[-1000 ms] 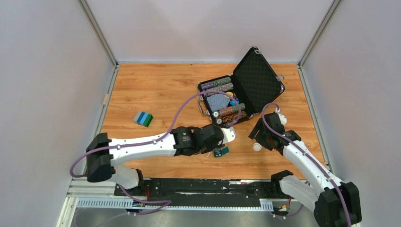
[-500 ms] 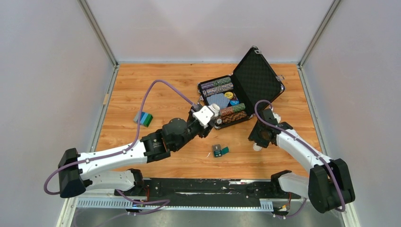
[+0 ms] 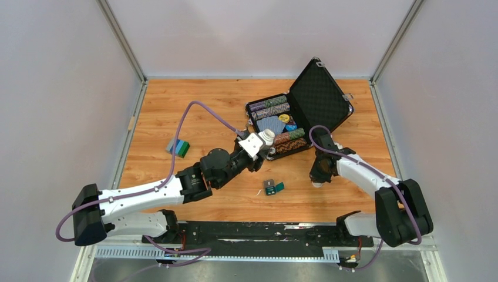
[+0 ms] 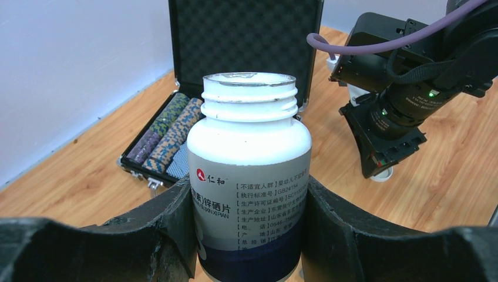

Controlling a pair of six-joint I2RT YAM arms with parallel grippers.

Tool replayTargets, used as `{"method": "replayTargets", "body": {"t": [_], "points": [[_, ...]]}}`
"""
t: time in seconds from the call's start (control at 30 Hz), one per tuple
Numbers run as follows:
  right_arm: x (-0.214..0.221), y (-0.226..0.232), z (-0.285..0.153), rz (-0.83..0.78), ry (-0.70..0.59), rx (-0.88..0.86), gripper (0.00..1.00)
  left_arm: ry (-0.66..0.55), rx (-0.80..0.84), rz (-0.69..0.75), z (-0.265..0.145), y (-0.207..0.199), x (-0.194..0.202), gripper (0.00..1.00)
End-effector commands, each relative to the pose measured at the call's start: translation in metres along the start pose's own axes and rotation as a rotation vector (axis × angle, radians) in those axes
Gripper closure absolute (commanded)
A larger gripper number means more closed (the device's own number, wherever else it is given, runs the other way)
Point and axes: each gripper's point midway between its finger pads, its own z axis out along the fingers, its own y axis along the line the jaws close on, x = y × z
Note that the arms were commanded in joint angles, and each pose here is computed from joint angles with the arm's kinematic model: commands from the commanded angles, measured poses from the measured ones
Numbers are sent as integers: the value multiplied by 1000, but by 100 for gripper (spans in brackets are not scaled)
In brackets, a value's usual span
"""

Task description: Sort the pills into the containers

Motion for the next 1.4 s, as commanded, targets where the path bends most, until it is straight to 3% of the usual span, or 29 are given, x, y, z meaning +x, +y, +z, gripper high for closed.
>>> {"method": "replayTargets", "body": {"t": [0.0, 0.23, 0.5, 0.67, 1.0, 1.37], "points": [[-6, 36, -12, -44, 4, -172, 100, -76, -11, -55, -3, 3, -20, 100], [3, 112, -52, -138, 58, -648, 100, -84, -18, -58, -10, 7, -24, 100], [-2, 160, -79, -180, 49, -964, 100, -88, -29, -74, -15, 10, -26, 100], [0, 191, -90, -221, 47, -1070, 100, -96, -46, -89, -20, 15, -29, 100], [52, 245, -85, -355, 156, -1196, 100, -111, -124, -101, -42, 37, -35, 100], [84, 278, -70, -395, 250, -1252, 100, -101, -412, -97, -88, 99, -36, 100]]}}
